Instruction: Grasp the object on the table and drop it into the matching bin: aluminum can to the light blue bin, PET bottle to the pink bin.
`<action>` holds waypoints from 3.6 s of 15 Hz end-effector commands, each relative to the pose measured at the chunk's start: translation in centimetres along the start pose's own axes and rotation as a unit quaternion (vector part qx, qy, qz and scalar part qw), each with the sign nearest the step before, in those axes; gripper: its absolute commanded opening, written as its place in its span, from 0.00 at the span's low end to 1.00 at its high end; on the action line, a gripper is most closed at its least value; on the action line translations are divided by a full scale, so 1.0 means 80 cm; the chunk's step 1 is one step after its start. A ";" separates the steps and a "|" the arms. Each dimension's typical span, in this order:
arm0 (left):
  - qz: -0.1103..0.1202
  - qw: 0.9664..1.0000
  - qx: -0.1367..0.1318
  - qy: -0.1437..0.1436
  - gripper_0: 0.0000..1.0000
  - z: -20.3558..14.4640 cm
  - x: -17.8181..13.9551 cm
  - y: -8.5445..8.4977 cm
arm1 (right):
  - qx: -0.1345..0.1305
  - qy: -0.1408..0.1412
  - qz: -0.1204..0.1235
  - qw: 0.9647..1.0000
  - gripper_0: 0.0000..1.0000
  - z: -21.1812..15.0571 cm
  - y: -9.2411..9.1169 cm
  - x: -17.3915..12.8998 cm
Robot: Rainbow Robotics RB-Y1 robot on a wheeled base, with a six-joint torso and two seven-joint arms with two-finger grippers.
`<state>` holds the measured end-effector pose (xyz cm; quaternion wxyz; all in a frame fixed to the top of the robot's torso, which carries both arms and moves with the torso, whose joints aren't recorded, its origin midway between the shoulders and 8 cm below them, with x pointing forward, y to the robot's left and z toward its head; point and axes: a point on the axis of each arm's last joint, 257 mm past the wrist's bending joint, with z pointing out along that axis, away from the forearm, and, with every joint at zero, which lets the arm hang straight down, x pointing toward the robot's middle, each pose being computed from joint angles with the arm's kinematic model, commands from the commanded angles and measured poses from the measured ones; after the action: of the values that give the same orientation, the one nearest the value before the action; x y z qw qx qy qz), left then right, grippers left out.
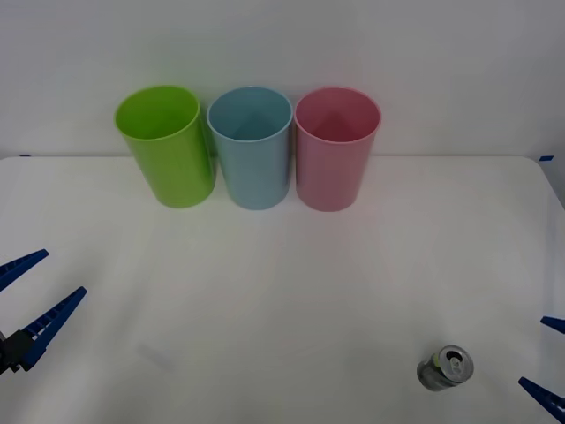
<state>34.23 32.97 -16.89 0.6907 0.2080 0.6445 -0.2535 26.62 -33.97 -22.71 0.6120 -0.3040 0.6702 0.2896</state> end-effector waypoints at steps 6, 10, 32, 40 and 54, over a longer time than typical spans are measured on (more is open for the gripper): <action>0.000 1.000 0.000 0.000 1.00 0.000 0.000 0.000 | -0.009 0.032 -0.027 0.999 1.00 0.002 0.012 0.059; 0.000 1.000 0.000 0.000 1.00 0.000 0.000 0.000 | -0.016 0.043 -0.016 0.999 1.00 0.006 0.020 0.085; 0.000 1.000 0.000 0.000 1.00 0.000 0.000 0.000 | 0.000 0.029 -0.010 1.000 1.00 0.119 0.043 0.153; 0.000 1.000 0.000 0.000 1.00 0.000 0.000 0.000 | 0.003 0.019 -0.012 1.000 1.00 0.143 0.045 0.152; 0.000 1.000 0.000 0.000 1.00 0.000 0.000 0.000 | 0.009 0.005 -0.021 1.000 0.00 0.146 0.042 0.143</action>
<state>34.23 32.97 -16.89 0.6907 0.2079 0.6445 -0.2534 30.80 -23.53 -35.13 0.6162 -0.3141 0.6700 0.2697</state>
